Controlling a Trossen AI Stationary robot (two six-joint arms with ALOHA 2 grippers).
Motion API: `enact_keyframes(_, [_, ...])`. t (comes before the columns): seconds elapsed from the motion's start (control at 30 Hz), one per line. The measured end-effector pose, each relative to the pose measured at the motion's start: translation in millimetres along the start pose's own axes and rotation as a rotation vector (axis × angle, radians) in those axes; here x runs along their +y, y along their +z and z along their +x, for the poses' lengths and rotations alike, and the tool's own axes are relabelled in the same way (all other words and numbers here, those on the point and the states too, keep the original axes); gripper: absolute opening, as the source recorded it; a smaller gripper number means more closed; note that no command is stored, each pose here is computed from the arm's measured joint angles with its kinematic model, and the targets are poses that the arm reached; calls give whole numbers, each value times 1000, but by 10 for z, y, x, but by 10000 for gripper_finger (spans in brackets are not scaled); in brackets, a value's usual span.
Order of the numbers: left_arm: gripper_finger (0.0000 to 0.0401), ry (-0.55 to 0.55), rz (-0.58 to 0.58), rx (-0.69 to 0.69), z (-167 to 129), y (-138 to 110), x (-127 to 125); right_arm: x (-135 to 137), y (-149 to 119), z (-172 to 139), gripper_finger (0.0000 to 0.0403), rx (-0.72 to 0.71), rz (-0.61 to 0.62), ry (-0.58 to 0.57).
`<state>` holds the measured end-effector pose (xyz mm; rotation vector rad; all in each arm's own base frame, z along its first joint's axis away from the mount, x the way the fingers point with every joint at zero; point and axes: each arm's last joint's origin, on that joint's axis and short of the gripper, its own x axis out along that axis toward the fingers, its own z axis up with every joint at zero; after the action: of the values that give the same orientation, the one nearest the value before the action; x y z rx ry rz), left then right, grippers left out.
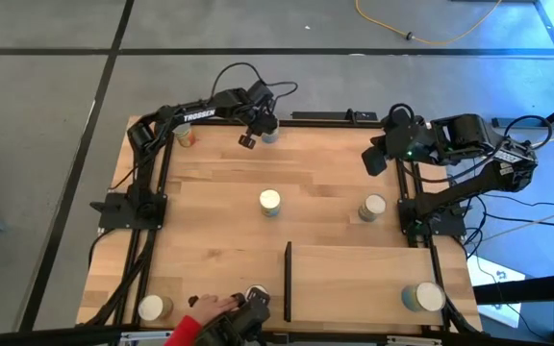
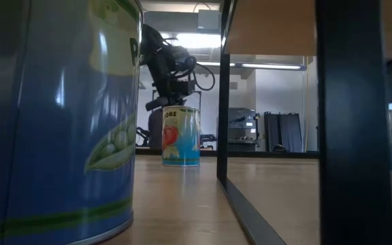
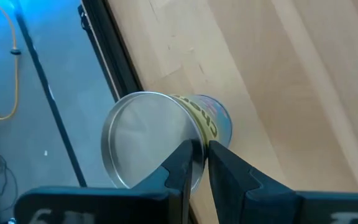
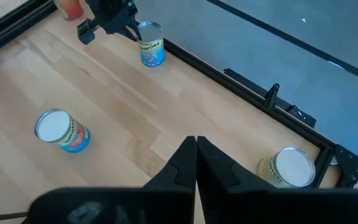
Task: Pick and place cans onto a shelf
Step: Put the canned cherries can on the shelf aligned with the other canned cherries
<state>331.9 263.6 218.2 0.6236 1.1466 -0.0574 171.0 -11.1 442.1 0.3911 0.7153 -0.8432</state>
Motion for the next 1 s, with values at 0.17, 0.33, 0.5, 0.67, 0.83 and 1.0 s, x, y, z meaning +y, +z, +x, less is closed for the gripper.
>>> enact_keyframes(0.17, [38,6,13,9,3,35,-15,0,0,0,8,0,3,0])
enact_keyframes(0.33, [6,5,24,25,-5,97,-55,0,0,0,8,0,4,0])
enact_keyframes(0.5, [2,10,64,48,-23,258,-120,0,0,0,8,0,4,0])
enact_keyframes(0.67, [1,13,94,-19,-167,479,-64,0,0,0,8,0,4,0])
enact_keyframes(0.83, [1,32,124,-93,-434,719,34,0,0,0,8,0,3,0])
enact_keyframes(1.0, [0,40,183,-199,-709,1060,10,0,1,0,8,-1,0,-1])
